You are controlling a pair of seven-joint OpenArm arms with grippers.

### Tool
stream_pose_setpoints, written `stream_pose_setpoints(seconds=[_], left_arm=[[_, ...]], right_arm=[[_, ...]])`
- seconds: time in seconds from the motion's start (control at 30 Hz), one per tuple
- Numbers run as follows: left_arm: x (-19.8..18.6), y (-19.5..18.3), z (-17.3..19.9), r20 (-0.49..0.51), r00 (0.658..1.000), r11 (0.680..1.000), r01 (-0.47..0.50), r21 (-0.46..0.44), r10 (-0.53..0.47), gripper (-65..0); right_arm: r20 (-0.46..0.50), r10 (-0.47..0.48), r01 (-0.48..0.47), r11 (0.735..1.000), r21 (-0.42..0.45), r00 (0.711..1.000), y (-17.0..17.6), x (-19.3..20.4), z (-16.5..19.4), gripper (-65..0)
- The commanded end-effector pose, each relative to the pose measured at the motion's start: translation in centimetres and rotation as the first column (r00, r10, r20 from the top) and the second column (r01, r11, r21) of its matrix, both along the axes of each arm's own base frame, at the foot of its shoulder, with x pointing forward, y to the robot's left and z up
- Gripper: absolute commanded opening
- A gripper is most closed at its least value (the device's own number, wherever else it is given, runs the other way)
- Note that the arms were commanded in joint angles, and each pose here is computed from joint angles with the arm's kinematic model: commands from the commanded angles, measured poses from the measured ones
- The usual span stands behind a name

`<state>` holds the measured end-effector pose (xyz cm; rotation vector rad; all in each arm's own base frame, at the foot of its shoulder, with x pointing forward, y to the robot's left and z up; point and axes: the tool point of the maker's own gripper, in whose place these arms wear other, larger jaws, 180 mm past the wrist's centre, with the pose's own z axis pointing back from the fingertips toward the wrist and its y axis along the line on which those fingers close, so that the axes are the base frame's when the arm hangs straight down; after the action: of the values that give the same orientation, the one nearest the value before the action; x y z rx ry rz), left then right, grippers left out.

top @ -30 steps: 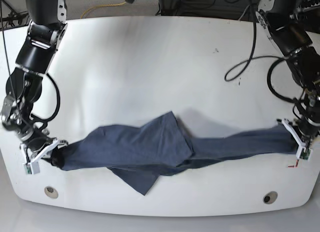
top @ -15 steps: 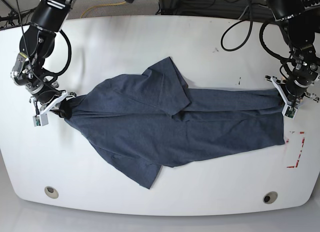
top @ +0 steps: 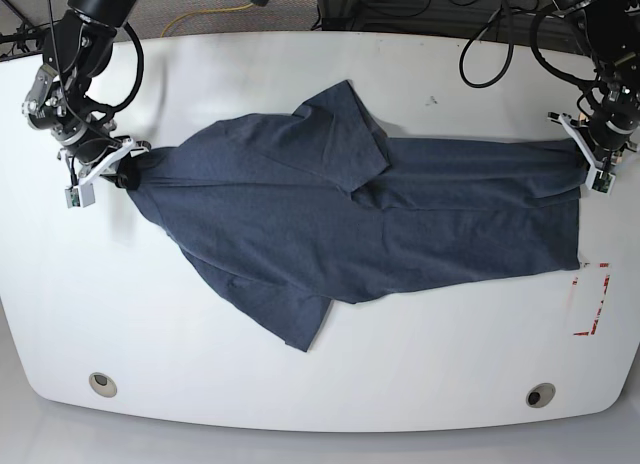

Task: Fold the T-shirt properly
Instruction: 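Lift the shirt with both grippers, swing it and lay it flat, then open both grippers and regrasp the shirt's hem corners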

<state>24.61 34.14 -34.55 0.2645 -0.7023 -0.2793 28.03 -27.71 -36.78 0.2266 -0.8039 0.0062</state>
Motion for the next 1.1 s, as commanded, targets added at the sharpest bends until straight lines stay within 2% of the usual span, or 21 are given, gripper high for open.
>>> stream_pose_setpoints(seconds=[0.0, 0.1, 0.23, 0.27, 0.33, 0.4, 0.5, 0.6, 0.7, 0.8, 0.93, 1.07], left_arm=[[-0.4, 1.8, 1.4, 0.027, 0.999, 0.998, -0.044, 0.048, 0.043, -65.0], [-1.2, 2.3, 1.1, 0.013, 0.998, 0.997, -0.059, 0.049, 0.059, -59.9], [-1.8, 2.4, 0.7, -0.003, 0.998, 0.997, -0.064, 0.048, 0.064, -44.9], [-2.0, 2.4, 0.5, -0.007, 0.998, 0.997, -0.064, 0.046, 0.064, -40.7], [-1.9, 2.1, 0.5, -0.008, 0.998, 0.997, -0.057, 0.045, 0.057, -36.4], [-2.0, 1.8, 0.3, -0.008, 0.998, 0.998, -0.059, 0.036, 0.059, -35.3], [-2.1, 1.7, 0.2, -0.005, 0.998, 0.997, -0.068, 0.027, 0.068, -35.6], [-1.9, 1.5, 0.3, 0.003, 0.998, 0.998, -0.066, 0.023, 0.066, -35.7], [-1.5, 1.3, 1.2, 0.029, 0.998, 0.998, -0.057, 0.034, 0.056, -35.7], [-0.8, 0.5, 2.1, 0.075, 0.996, 0.999, -0.039, -0.003, 0.040, -35.7], [0.1, -0.5, 3.1, 0.133, 0.991, 0.998, -0.013, -0.057, 0.020, -35.7], [2.0, -0.4, 4.8, 0.195, 0.980, 0.998, -0.016, -0.058, 0.027, -35.7]], right_arm=[[0.037, -0.002, 0.004, 0.999, -0.044, 0.999, -0.9, -0.1, 1.4, -64.7], [0.005, 0.005, -0.005, 0.999, -0.052, 1.000, -0.7, -1.5, 0.7, -58.5], [-0.048, 0.001, 0.000, 1.000, 0.011, 0.999, 0.6, -4.0, -1.2, -38.5], [-0.055, 0.002, 0.000, 0.999, 0.041, 0.998, 1.0, -4.8, -1.5, -31.7], [-0.066, 0.003, 0.003, 0.996, 0.093, 0.998, 1.7, -6.1, -1.8, -21.9], [-0.053, 0.013, -0.005, 0.989, 0.151, 0.998, 2.7, -7.3, -1.3, -14.7], [-0.022, 0.045, -0.040, 0.982, 0.183, 0.999, 3.6, -8.4, 0.4, -14.1], [0.037, 0.065, -0.071, 0.977, 0.201, 0.997, 4.2, -7.8, 2.4, -14.1], [0.079, 0.037, -0.052, 0.976, 0.210, 0.996, 3.6, -7.0, 3.6, -14.1], [0.141, 0.017, -0.045, 0.979, 0.200, 0.990, 2.8, -4.3, 4.8, -14.1], [0.133, 0.014, -0.037, 0.985, 0.171, 0.991, 1.7, -1.0, 4.8, -14.1], [0.110, -0.009, -0.007, 0.990, 0.143, 0.994, 0.6, 2.4, 4.4, -14.1]])
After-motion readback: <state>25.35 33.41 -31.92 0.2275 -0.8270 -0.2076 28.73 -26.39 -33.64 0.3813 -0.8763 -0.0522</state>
